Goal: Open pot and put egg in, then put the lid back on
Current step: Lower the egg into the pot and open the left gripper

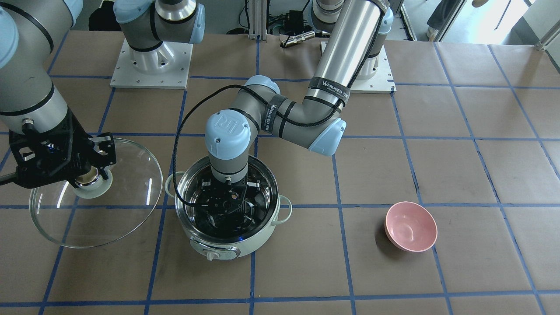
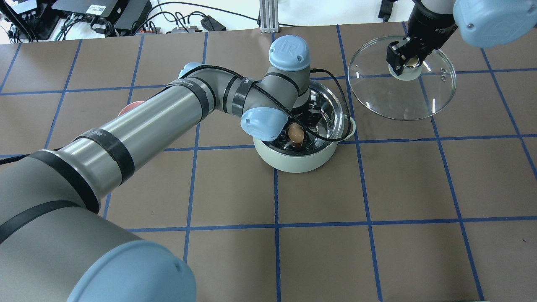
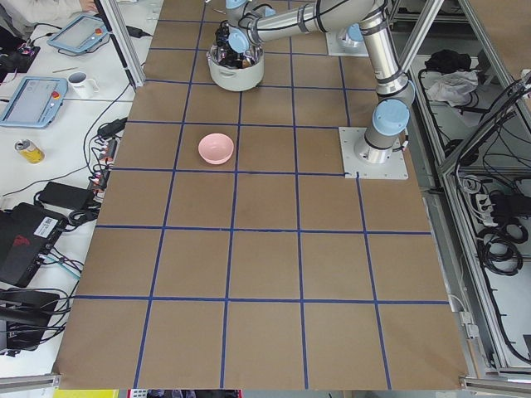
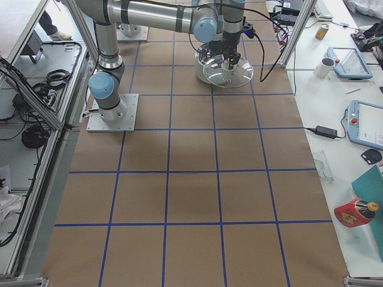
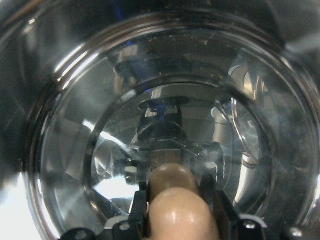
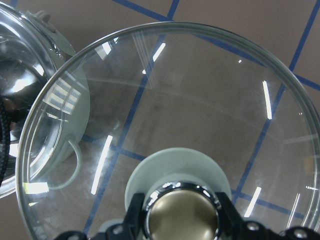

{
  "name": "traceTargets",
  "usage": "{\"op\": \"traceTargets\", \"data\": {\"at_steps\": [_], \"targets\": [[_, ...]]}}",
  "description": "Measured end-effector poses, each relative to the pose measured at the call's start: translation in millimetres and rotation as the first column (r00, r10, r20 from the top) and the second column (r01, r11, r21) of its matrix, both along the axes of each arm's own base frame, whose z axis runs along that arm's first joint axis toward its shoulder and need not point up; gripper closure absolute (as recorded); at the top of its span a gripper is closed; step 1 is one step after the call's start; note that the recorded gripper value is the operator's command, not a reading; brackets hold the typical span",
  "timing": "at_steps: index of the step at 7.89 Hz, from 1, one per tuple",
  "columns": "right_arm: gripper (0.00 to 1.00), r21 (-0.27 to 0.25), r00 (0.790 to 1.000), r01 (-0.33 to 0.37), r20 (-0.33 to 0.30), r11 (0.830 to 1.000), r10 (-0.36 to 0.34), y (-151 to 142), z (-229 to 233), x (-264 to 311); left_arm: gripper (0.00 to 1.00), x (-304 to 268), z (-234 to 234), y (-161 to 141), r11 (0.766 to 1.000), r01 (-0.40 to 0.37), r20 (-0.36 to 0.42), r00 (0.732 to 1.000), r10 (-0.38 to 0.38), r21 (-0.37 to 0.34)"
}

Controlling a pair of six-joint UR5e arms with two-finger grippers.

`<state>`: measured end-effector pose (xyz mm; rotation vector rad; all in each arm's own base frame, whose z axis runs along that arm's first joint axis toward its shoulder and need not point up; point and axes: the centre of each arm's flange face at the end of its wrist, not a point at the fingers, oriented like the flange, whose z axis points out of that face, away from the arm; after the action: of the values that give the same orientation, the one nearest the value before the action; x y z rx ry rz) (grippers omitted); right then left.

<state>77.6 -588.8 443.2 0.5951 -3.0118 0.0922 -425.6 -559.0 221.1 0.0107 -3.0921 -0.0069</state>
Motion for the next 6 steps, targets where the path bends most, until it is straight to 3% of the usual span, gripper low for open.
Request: {"op": "traceTargets", "data": {"at_steps": [1,6], "targets": [[1.00,0.000,1.000,0.000,0.000,1.000,0.000,0.0,0.0,0.0,0.32,-0.2,-1.3,0.9,1.000,-0.001,0.005,1.000,0.001,0.005],[1.00,0.001,1.000,0.000,0.001,1.000,0.000,0.1,-0.2,0.1,0.27,-0.9,3.5,0.1,1.000,0.001,0.002,1.000,-0.001,-0.008]]}}
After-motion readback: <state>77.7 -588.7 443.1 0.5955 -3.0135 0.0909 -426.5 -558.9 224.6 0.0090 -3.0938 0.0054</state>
